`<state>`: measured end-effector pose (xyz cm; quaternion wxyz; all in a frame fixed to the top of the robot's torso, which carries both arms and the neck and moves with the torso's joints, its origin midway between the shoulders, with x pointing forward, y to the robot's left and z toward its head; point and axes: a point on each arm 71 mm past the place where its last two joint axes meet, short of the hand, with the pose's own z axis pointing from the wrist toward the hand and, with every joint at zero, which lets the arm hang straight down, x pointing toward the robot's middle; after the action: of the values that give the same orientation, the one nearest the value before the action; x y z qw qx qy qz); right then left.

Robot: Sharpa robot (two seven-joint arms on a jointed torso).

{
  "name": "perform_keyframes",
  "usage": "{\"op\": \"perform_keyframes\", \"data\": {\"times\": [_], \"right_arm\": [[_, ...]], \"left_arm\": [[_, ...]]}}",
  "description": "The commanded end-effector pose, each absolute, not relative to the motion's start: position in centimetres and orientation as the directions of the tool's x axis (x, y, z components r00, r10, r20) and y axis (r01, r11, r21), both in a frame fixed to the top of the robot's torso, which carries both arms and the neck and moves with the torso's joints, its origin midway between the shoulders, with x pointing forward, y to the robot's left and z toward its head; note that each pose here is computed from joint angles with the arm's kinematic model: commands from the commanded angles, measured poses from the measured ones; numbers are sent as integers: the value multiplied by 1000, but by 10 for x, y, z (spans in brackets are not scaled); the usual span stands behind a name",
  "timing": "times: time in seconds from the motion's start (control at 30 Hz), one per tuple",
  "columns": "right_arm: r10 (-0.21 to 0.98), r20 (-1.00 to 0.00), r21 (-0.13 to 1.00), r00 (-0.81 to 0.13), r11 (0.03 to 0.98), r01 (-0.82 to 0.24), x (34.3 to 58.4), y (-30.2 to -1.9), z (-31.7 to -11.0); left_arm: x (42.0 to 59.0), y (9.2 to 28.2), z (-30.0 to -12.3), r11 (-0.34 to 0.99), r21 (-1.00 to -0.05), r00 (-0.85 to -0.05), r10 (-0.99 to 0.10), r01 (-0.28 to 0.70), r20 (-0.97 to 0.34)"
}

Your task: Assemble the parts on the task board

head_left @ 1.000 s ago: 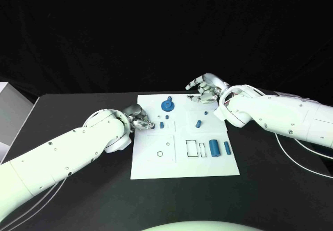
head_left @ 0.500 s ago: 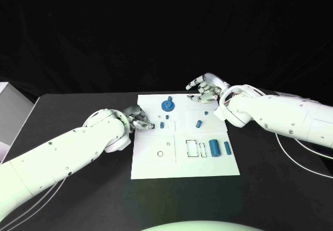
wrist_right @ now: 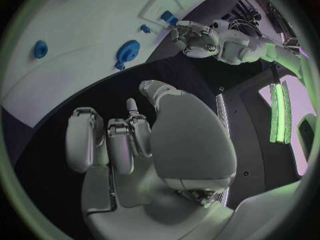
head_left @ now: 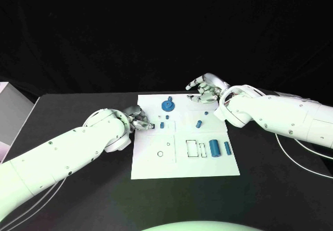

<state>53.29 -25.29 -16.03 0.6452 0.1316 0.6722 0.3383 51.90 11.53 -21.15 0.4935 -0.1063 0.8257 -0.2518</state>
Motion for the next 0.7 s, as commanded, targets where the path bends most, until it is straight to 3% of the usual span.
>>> {"op": "perform_keyframes", "data": {"times": [0.03, 0.7], "right_arm": [[610, -779, 624, -144, 733, -271, 532, -251, -161], [610, -779, 624, -144, 733, -271, 533, -251, -161]], "left_arm": [[516, 113, -219, 858, -511, -523, -410, 58, -748], [515, 109, -219, 844, -533, -534, -426, 56, -730]]}}
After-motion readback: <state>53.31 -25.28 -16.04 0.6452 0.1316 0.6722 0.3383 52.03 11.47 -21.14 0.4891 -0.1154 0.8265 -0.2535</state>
